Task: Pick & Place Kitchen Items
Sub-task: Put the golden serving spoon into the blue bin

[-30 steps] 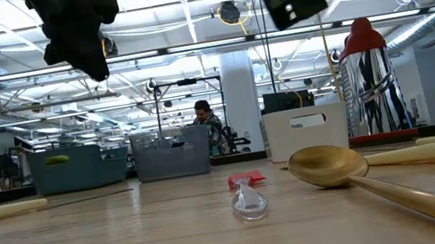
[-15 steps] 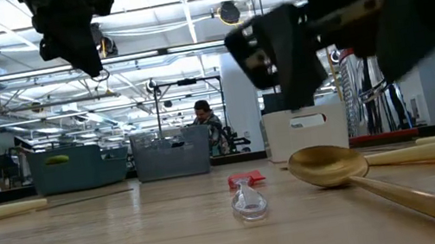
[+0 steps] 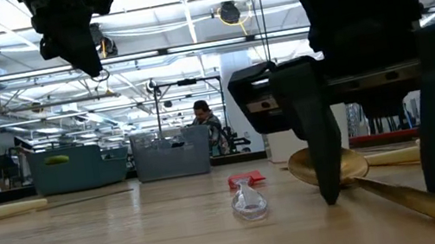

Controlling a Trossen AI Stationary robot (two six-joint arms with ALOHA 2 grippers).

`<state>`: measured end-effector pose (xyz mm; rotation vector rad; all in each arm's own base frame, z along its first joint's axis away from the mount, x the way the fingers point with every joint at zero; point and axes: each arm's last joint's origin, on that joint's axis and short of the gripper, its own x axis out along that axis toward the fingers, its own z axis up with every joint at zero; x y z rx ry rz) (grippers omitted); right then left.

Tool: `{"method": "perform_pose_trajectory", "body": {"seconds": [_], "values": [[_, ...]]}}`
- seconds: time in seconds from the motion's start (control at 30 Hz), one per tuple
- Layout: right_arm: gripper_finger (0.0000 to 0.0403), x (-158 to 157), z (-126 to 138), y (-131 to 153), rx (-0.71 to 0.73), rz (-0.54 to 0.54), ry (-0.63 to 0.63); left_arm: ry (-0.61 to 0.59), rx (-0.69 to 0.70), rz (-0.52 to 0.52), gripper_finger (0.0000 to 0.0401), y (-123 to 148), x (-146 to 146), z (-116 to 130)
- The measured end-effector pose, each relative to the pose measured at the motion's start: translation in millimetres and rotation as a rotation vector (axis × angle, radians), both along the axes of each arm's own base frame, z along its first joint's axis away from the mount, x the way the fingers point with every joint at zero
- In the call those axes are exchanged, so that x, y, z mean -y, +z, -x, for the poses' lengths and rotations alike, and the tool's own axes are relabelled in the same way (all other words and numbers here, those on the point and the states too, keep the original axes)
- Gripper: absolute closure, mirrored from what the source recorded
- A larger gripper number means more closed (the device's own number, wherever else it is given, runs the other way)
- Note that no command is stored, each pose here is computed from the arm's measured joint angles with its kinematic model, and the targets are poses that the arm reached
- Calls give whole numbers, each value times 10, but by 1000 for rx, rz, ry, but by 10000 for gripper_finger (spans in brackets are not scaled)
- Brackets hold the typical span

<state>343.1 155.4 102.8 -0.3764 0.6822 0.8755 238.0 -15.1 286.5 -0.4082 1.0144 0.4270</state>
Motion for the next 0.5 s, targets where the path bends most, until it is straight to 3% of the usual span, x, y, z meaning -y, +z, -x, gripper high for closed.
{"method": "perform_pose_trajectory", "body": {"seconds": [0.4,0.5], "values": [[379,217,-56,-34,-36,-5,-17,1,0,0,320,0,-2,0],[392,245,-62,-36,-29,2,-6,1,0,0,320,0,-2,0]]}}
